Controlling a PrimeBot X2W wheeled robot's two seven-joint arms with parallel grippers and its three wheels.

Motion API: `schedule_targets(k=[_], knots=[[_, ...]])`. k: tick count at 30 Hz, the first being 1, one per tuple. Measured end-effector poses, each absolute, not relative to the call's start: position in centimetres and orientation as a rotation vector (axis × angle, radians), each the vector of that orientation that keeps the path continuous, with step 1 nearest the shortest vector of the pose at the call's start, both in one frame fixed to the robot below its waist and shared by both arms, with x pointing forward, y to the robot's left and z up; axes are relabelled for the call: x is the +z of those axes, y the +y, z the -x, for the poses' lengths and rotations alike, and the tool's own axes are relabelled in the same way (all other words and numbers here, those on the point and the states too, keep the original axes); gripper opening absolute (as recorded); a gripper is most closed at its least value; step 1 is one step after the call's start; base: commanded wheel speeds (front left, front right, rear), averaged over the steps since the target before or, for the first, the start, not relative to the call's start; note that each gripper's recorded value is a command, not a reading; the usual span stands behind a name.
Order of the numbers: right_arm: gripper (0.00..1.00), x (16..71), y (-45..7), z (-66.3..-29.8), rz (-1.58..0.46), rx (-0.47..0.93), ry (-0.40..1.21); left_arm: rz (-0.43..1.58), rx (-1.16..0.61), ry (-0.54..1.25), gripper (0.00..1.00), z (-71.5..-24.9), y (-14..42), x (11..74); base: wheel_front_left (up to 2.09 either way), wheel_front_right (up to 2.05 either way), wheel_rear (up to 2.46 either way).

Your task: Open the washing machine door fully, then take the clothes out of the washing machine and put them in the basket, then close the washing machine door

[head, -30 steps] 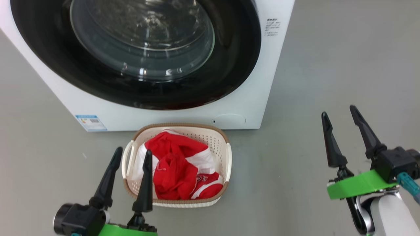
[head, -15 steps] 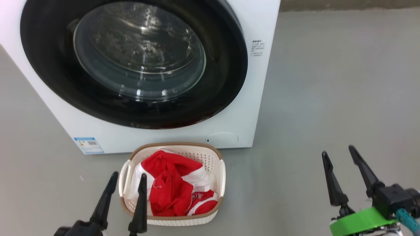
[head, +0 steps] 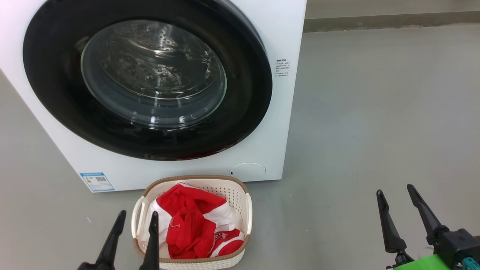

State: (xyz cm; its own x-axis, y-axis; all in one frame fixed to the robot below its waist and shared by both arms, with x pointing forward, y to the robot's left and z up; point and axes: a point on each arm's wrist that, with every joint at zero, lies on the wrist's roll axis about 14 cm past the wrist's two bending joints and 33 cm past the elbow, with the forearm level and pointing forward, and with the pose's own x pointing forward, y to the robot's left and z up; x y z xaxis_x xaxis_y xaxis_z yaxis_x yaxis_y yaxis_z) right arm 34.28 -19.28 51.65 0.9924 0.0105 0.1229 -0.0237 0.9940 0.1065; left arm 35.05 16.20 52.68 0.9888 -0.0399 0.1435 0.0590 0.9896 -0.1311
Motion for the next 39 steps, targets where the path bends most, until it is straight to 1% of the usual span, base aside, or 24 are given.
schedule_targets(k=[7, 20, 21, 28, 39], knots=[[1.00, 51.4, -19.8, -33.9, -0.147, -0.002, -0.119, 0.135, -0.036, -0.118, 1.00, -34.6, 16.6, 51.9, 0.00, 0.00, 0.00], [1.00, 51.2, -19.6, -34.0, -0.153, 0.002, -0.112, 0.134, -0.025, -0.111, 1.00, -34.7, 17.0, 51.7, 0.00, 0.00, 0.00], [0.00, 51.0, -19.5, -34.0, -0.156, 0.002, -0.106, 0.135, -0.024, -0.105, 0.00, -34.7, 17.0, 51.5, 0.00, 0.00, 0.00], [0.00, 48.1, -18.9, -33.5, -0.191, -0.005, -0.015, 0.151, -0.020, 0.012, 0.00, -33.8, 16.6, 48.0, 0.00, 0.00, 0.00], [0.00, 47.5, -19.3, -33.5, -0.314, -0.035, 0.009, 0.265, 0.012, 0.047, 0.00, -33.8, 17.1, 47.3, 0.00, 0.00, 0.00]])
